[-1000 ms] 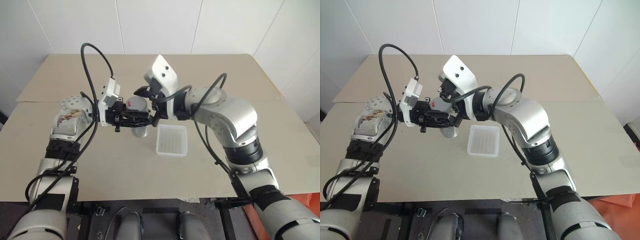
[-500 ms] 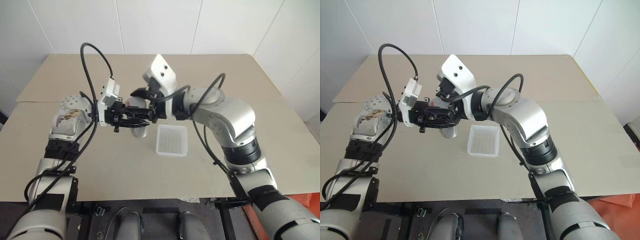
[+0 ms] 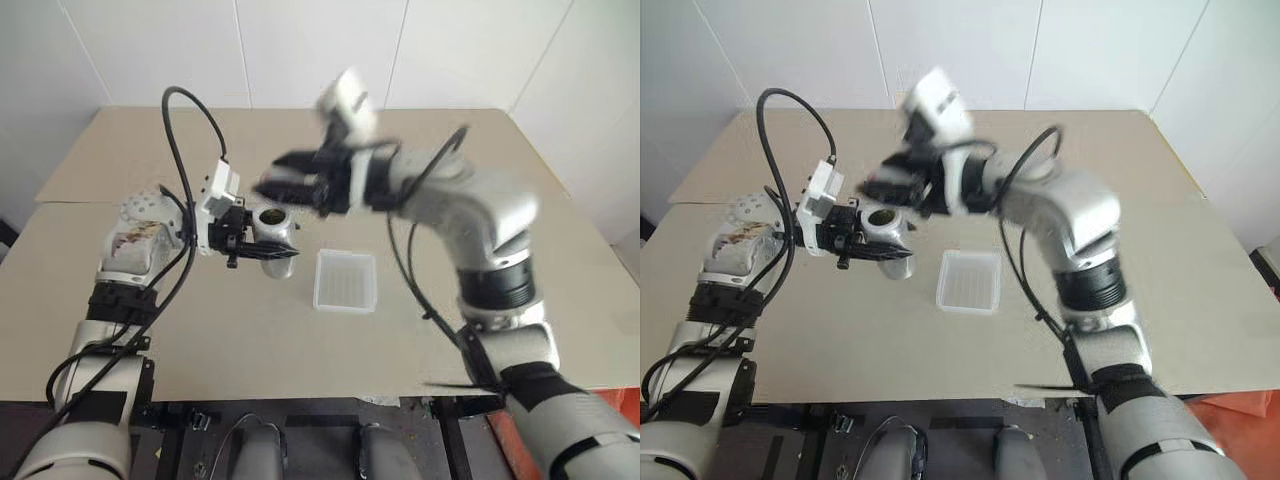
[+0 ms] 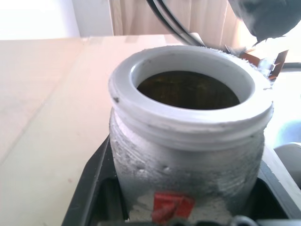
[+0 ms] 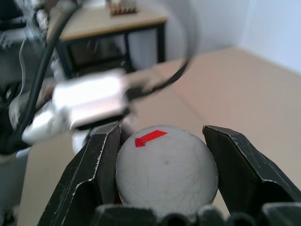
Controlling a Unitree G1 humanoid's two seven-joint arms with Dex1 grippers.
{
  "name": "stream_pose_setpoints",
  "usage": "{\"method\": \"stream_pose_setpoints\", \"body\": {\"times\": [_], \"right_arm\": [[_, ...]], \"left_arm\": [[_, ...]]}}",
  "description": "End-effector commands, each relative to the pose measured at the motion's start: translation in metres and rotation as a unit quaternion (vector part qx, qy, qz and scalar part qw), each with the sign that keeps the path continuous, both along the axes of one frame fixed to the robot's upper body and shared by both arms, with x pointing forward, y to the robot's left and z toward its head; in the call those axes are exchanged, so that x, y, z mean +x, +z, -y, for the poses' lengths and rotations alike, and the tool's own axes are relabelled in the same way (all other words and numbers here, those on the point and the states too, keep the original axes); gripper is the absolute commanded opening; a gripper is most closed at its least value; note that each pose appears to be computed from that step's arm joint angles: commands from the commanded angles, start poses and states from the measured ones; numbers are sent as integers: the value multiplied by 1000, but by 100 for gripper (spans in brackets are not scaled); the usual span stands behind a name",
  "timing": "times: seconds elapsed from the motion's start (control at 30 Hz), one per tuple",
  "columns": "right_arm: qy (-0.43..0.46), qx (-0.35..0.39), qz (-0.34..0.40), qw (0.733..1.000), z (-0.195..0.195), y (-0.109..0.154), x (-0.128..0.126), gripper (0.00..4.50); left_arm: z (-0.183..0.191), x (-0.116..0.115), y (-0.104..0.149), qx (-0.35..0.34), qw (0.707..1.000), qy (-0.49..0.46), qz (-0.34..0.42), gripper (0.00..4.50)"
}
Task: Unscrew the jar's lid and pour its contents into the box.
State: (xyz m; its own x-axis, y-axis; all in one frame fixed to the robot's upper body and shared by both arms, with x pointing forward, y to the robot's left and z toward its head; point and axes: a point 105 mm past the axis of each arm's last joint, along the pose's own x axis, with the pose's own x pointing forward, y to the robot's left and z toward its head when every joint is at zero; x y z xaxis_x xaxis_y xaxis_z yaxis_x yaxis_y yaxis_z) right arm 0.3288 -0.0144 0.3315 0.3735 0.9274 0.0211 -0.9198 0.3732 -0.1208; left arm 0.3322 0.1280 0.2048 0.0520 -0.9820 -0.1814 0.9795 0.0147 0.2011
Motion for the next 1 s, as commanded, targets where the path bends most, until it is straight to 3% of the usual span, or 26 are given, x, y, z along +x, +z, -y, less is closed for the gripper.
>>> {"method": "stream_pose_setpoints", "body": {"times": [0.03, 0.17, 0.27, 0.47, 0.63, 0.73, 0.87, 1.0], "right_arm": [[-2, 21, 5, 1000, 19, 13, -3, 276], [-98, -2, 17, 995, 59, -6, 11, 276], [-204, -59, 32, 977, 102, -53, 20, 276], [-323, -79, -57, 942, 151, -142, 21, 276], [-344, -124, -100, 925, 157, -189, 18, 438], [-320, -140, -102, 931, 155, -190, 8, 444], [-268, -140, -102, 948, 159, -164, -11, 444], [-179, -132, -130, 966, 145, -134, -37, 444]], "left_arm": [[2, -4, 8, 4, 999, -11, 30, 195], [2, -1, 10, -11, 999, 7, 34, 195], [-1, 3, 13, -20, 998, 35, 43, 195], [4, 16, 21, -38, 992, 94, 81, 195], [13, 25, 20, -34, 984, 133, 115, 195], [18, 32, 20, -23, 976, 160, 144, 195], [24, 45, 14, 35, 954, 193, 227, 195], [39, 54, 23, 61, 907, 208, 362, 195]]}}
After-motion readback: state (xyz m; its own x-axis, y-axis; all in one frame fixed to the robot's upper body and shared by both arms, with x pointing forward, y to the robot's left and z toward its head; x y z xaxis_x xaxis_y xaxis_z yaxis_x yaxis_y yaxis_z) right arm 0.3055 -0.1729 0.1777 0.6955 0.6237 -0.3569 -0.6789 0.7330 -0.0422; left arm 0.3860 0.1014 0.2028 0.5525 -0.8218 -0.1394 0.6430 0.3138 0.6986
